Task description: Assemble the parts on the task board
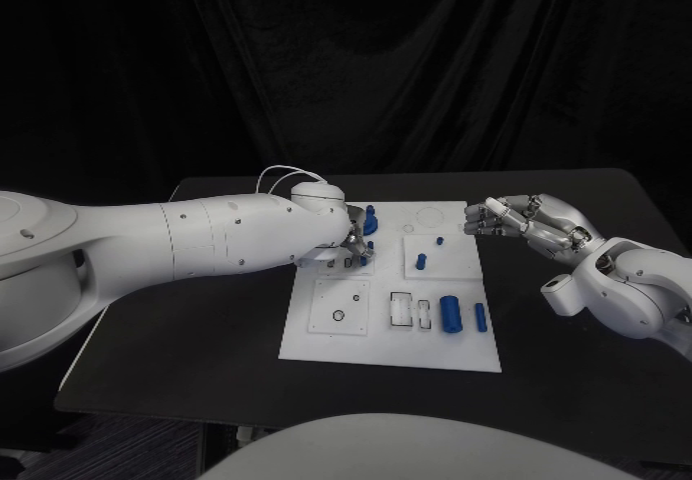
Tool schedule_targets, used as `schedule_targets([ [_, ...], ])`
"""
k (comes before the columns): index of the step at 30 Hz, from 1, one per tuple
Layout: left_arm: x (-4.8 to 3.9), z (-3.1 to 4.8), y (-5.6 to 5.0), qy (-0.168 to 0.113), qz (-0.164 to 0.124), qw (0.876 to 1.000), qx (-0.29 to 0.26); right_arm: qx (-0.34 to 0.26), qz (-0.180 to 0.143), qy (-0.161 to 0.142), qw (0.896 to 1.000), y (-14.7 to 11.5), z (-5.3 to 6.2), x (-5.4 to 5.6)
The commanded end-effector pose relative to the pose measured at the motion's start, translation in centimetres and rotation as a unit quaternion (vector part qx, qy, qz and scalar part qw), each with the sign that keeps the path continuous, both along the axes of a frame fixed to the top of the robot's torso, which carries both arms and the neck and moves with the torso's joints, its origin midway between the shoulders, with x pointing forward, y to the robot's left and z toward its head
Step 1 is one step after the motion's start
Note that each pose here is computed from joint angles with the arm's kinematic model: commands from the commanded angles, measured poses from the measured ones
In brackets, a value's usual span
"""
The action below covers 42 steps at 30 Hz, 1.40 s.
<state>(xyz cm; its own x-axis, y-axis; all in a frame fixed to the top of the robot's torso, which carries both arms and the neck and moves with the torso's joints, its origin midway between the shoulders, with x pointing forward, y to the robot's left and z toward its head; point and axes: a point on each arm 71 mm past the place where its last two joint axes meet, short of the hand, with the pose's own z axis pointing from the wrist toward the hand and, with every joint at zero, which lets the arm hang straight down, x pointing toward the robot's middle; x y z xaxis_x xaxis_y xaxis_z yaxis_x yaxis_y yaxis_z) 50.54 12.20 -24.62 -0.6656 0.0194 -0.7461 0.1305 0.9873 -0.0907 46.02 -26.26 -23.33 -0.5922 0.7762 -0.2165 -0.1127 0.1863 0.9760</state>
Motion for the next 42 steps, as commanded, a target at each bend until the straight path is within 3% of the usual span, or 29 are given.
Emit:
schedule_targets([
  [1,-0.13,-0.20,-0.2,0.009,-0.007,1.000,0.003,-0.006,0.005,0.011,1.000,0.0,-0.3,-0.1],
  [23,-0.18,-0.39,0.2,0.010,-0.003,1.000,0.004,-0.010,0.009,0.019,1.000,0.0,-0.5,-0.1],
  [42,-0.10,-0.33,2.5,0.002,0.020,1.000,0.002,-0.014,0.009,0.028,0.999,-0.2,-0.7,-0.1],
])
